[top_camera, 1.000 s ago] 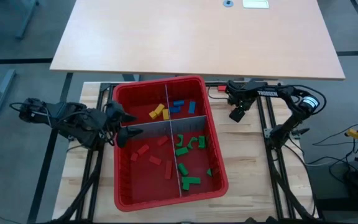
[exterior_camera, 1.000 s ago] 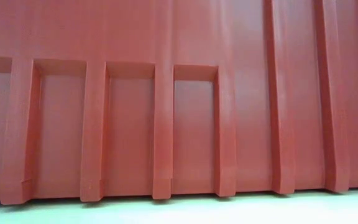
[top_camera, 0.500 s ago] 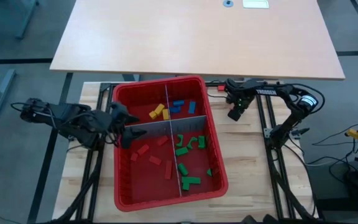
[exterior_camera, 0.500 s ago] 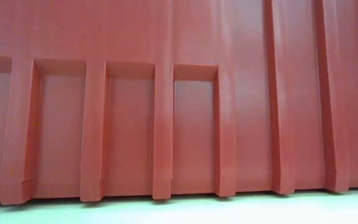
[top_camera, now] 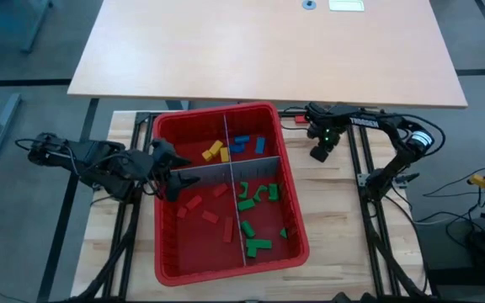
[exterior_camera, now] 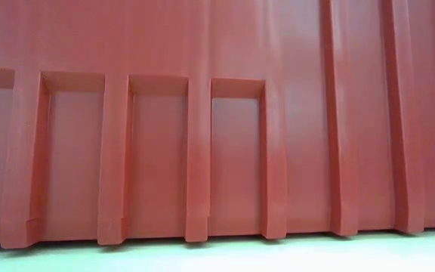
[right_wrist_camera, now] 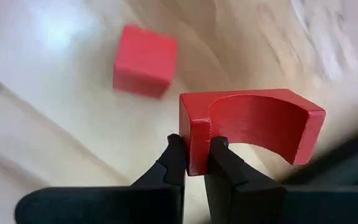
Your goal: Sort blocks
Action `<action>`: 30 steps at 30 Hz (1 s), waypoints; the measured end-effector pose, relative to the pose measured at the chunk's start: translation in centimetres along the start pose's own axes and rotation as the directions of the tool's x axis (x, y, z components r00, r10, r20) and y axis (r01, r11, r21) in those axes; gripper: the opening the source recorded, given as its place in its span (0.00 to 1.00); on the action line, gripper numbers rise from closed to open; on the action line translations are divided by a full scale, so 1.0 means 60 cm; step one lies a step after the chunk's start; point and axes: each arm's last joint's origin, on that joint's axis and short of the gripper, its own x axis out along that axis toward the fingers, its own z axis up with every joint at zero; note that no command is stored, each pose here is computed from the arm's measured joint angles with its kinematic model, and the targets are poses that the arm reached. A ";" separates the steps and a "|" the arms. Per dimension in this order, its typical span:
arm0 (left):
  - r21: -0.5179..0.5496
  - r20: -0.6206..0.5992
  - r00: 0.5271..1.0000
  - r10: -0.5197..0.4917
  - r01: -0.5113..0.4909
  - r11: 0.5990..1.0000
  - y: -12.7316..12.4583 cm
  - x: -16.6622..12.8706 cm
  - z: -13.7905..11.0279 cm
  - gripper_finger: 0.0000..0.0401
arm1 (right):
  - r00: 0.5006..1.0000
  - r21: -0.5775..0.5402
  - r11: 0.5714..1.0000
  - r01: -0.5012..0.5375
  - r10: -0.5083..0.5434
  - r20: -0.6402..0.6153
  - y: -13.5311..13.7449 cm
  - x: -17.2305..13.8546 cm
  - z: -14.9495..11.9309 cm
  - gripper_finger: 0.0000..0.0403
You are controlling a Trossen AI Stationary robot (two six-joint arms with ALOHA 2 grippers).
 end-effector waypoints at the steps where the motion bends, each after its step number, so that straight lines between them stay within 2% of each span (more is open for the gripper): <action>1: 0.002 0.000 1.000 0.000 0.000 1.000 0.000 0.000 0.000 0.77 | 1.000 -0.001 1.000 -0.001 0.001 0.001 -0.001 -0.012 -0.003 0.04; 3: 0.006 -0.001 1.000 0.000 0.000 1.000 0.000 0.000 0.000 0.77 | 1.000 0.007 1.000 0.004 -0.005 0.020 -0.001 -0.036 -0.011 0.04; 7: 0.027 -0.001 1.000 0.005 -0.005 1.000 0.000 0.002 0.000 0.77 | 0.988 0.070 0.995 -0.070 0.060 0.141 0.000 -0.088 -0.022 0.04; 12: 0.082 0.014 0.999 0.034 -0.035 0.996 0.001 0.006 0.001 0.77 | 0.895 0.116 0.954 -0.277 0.212 0.391 0.005 -0.178 -0.043 0.04; 14: 0.118 0.034 0.998 0.060 -0.063 0.991 0.002 0.007 0.002 0.77 | 0.828 0.099 0.927 -0.362 0.270 0.492 0.007 -0.215 -0.052 0.04; 17: 0.195 0.095 0.989 0.116 -0.132 0.972 0.001 0.010 0.006 0.77 | 0.691 0.034 0.877 -0.480 0.354 0.630 0.010 -0.268 -0.067 0.04; 21: 0.291 0.185 0.970 0.159 -0.209 0.934 -0.003 0.015 0.015 0.77 | 0.487 -0.085 0.777 -0.623 0.471 0.736 0.015 -0.318 -0.075 0.03; 24: 0.353 0.249 0.951 0.181 -0.263 0.898 -0.008 0.020 0.023 0.77 | 0.366 -0.168 0.713 -0.681 0.530 0.765 0.024 -0.343 -0.076 0.03; 30: 0.421 0.336 0.917 0.212 -0.348 0.837 -0.020 0.036 0.034 0.77 | 0.168 -0.351 0.588 -0.729 0.650 0.741 0.057 -0.379 -0.062 0.03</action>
